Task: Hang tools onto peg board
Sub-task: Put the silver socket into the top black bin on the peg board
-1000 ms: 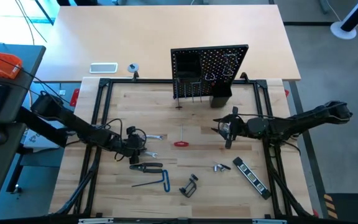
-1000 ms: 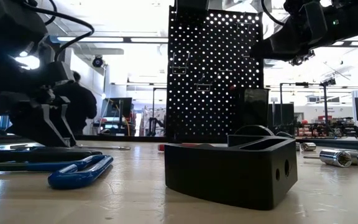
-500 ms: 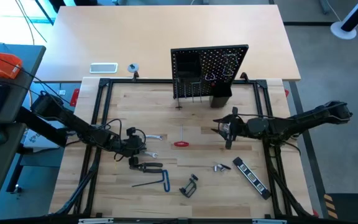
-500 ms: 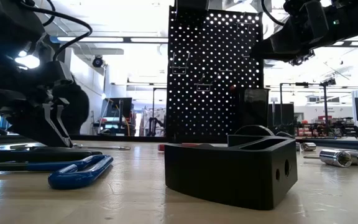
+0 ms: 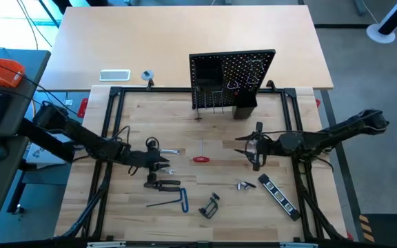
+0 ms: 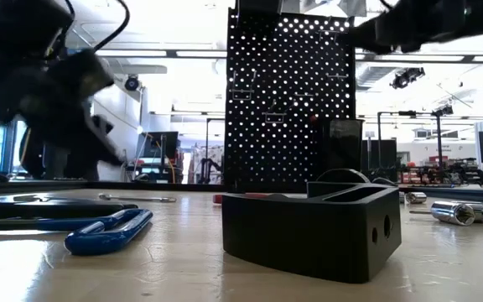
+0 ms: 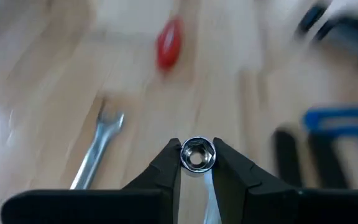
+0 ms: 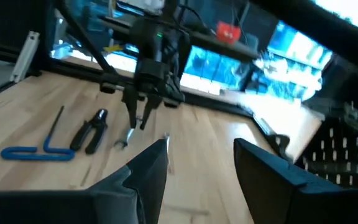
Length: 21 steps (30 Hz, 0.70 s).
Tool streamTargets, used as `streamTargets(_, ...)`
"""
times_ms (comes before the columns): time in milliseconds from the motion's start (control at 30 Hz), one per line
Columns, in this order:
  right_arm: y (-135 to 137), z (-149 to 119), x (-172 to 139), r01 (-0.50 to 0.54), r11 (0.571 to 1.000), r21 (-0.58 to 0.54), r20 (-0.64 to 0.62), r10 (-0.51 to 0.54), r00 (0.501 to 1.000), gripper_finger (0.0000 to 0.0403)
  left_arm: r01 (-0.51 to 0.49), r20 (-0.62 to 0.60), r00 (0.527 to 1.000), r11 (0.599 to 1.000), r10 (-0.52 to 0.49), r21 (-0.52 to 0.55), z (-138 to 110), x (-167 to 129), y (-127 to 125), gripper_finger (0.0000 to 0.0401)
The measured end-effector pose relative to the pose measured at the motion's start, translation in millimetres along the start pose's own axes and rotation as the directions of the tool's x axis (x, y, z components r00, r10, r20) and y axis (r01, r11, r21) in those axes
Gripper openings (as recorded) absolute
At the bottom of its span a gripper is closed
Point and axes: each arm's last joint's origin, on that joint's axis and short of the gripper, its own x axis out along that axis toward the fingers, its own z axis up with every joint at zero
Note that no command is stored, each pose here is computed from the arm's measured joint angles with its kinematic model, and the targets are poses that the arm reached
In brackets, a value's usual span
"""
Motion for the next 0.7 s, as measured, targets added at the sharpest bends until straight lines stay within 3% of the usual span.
streamTargets(100, 6, 10, 8, -0.035, 0.998, -0.057, 0.006, 0.035, 0.999, 0.0181, 0.075, 0.118, 0.991, 0.996, -0.070, -0.041, 19, -1, 6, 0.0052)
streamTargets(233, 24, 23, 33, -0.138, 0.972, -0.191, -0.008, 0.139, 0.990, 0.0181, 0.177, 0.177, 0.971, 0.982, -0.162, -0.070, 44, 1, 15, 0.0052)
streamTargets(367, 44, 35, 69, -0.180, 0.932, -0.314, -0.044, 0.175, 0.984, 0.0181, 0.263, 0.221, 0.944, 0.963, -0.245, -0.052, 69, 5, 18, 0.0052)
streamTargets(533, 65, 42, 114, -0.212, 0.862, -0.460, -0.109, 0.182, 0.977, 0.0181, 0.359, 0.239, 0.907, 0.933, -0.346, -0.012, 91, 11, 16, 0.0052)
streamTargets(700, 78, 42, 146, -0.190, 0.811, -0.553, -0.174, 0.111, 0.979, 0.0181, 0.397, 0.236, 0.893, 0.918, -0.383, -0.014, 98, 18, 17, 0.0052)
